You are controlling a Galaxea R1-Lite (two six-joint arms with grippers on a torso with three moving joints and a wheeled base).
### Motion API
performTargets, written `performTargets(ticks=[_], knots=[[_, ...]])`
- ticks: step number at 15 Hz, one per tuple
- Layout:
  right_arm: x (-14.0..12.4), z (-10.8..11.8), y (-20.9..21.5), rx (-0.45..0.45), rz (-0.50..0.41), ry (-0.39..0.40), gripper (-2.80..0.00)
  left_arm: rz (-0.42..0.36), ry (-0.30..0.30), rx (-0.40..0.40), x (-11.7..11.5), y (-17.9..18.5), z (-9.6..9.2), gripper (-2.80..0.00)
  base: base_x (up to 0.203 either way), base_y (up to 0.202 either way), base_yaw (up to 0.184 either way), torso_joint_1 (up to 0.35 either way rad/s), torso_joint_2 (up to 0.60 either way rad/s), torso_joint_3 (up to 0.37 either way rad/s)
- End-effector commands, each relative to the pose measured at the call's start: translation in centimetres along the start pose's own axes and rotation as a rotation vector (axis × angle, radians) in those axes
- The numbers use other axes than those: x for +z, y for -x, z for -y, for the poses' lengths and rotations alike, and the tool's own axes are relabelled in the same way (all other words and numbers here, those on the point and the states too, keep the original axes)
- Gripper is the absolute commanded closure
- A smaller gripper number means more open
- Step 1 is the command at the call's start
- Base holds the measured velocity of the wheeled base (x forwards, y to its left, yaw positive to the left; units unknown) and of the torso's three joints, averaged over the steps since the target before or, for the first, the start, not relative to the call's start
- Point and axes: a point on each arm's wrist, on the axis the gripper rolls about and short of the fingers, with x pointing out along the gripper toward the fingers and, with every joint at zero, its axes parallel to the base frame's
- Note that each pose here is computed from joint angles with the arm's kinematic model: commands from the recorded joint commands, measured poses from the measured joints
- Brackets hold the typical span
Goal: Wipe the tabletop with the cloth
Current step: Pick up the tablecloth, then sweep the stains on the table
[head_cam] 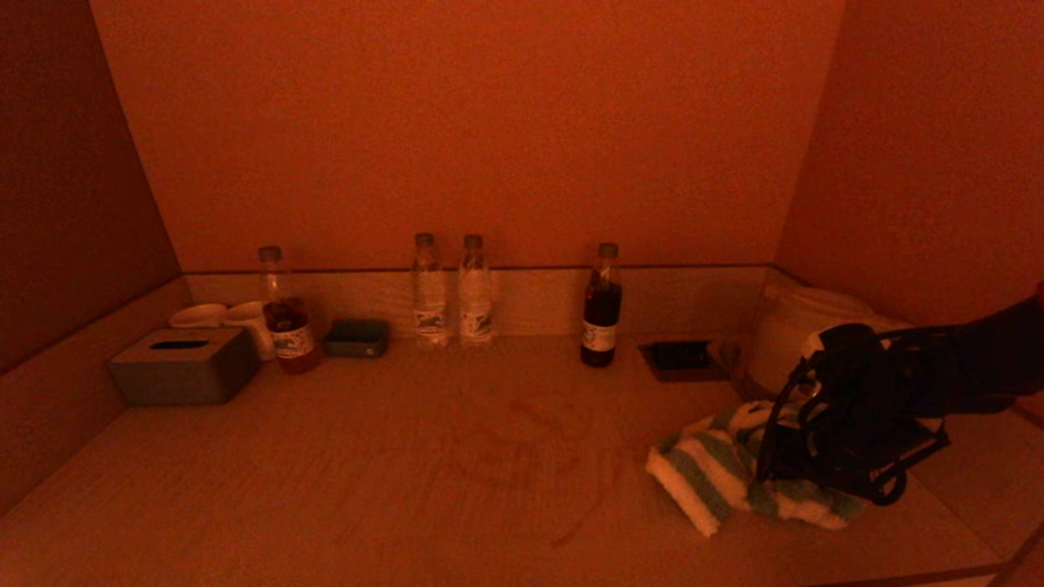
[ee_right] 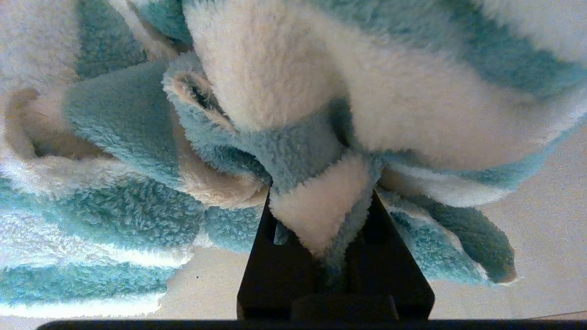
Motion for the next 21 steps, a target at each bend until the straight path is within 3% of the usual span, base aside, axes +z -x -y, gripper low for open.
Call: performTargets(ticks=[1, 5, 10, 13, 14, 18, 21], knots=[[-0.1, 0.0, 0.2, 0.004, 0.000, 0.000, 0.00, 0.000, -0.001, 0.000, 0.0, 0.0, 0.0, 0.00, 0.000, 0.000, 0.000, 0.000, 0.00, 0.000], [-0.4, -0.6, 2.1, 0.046, 0.031, 0.013, 0.00, 0.000, -0.001, 0.001, 0.0, 0.0, 0.0, 0.00, 0.000, 0.000, 0.000, 0.000, 0.00, 0.000], [-2.0, -1.5, 9.7, 0.117, 0.205, 0.054, 0.00, 0.000, -0.001, 0.000, 0.0, 0.0, 0.0, 0.00, 0.000, 0.000, 0.000, 0.000, 0.00, 0.000], [-2.1, -1.6, 10.3, 0.121, 0.217, 0.057, 0.00, 0.000, -0.001, -0.001, 0.0, 0.0, 0.0, 0.00, 0.000, 0.000, 0.000, 0.000, 0.00, 0.000], [-2.4, -1.6, 12.0, 0.135, 0.258, 0.061, 0.00, 0.000, -0.001, -0.001, 0.0, 0.0, 0.0, 0.00, 0.000, 0.000, 0.000, 0.000, 0.00, 0.000], [-6.0, -1.3, 23.2, 0.281, 0.586, 0.101, 0.00, 0.000, -0.001, -0.002, 0.0, 0.0, 0.0, 0.00, 0.000, 0.000, 0.000, 0.000, 0.00, 0.000], [-7.9, -1.1, 27.1, 0.397, 0.679, 0.117, 0.00, 0.000, -0.001, -0.002, 0.0, 0.0, 0.0, 0.00, 0.000, 0.000, 0.000, 0.000, 0.00, 0.000]])
